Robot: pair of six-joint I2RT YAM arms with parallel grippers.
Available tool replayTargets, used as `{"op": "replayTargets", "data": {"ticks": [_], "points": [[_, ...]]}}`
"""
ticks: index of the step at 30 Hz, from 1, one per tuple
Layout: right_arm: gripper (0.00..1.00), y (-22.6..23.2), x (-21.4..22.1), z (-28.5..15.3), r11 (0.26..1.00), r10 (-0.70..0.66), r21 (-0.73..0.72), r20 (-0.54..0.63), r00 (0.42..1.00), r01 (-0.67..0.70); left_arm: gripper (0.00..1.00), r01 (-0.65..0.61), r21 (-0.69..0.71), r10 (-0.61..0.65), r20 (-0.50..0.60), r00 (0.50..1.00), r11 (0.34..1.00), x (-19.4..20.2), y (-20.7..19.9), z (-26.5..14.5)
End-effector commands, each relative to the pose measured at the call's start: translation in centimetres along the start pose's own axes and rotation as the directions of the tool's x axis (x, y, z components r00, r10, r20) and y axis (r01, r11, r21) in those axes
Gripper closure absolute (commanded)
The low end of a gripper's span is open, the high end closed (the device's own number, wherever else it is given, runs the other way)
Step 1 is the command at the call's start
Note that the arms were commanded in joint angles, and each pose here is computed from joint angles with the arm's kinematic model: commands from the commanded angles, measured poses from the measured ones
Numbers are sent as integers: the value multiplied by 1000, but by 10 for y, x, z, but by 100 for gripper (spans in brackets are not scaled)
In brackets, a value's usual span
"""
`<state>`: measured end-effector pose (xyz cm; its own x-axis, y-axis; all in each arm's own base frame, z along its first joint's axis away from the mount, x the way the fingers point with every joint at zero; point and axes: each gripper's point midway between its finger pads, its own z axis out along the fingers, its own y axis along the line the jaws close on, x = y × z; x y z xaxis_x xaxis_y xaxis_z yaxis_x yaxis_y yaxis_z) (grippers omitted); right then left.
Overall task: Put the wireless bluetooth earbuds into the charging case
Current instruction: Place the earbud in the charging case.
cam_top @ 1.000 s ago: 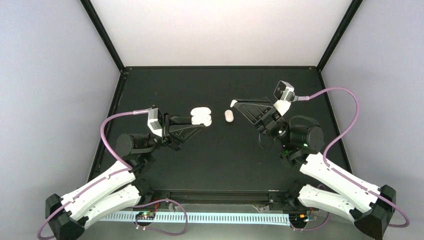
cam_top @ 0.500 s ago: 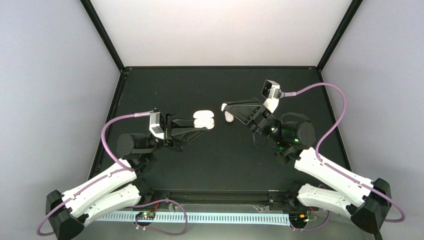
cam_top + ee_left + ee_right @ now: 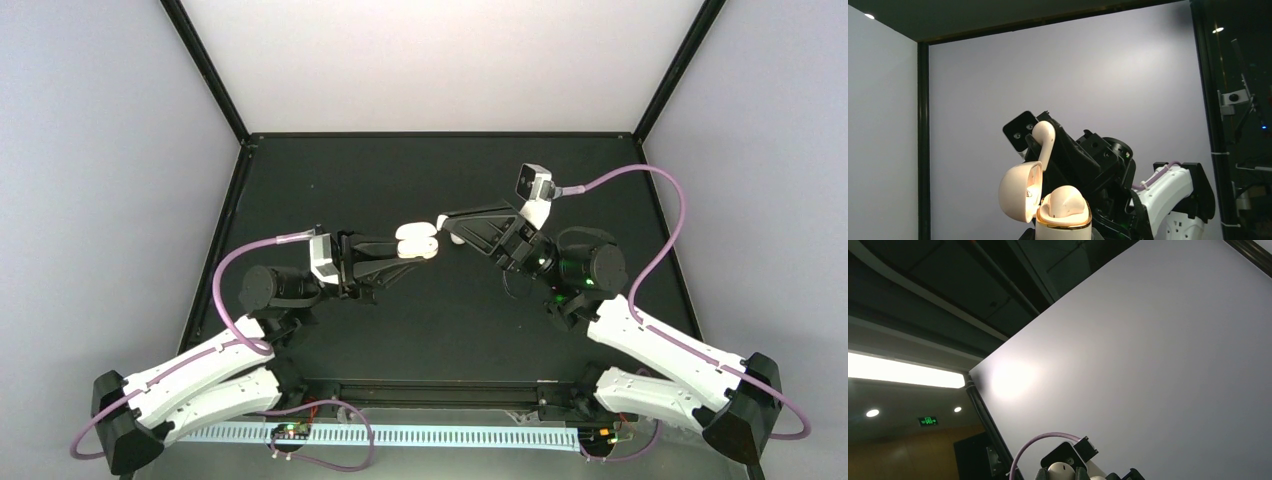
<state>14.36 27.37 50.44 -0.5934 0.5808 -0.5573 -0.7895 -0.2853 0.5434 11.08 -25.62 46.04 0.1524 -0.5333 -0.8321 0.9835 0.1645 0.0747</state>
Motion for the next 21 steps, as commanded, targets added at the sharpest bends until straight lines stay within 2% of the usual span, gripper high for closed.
{"op": "replayTargets", "data": {"ticks": [1,8,21], "points": [[99,12,-2,3,999,-10,-38,2,1000,10,98,-64,-33,65,45,997,997,-18,3,9],[99,10,3,3,999,4,-32,-9,1000,-5,98,-65,-77,69,42,997,995,-17,10,9],[99,0,10,1,1000,11,1,-17,1000,-11,98,-63,-74,67,50,996,995,-21,8,7]]}}
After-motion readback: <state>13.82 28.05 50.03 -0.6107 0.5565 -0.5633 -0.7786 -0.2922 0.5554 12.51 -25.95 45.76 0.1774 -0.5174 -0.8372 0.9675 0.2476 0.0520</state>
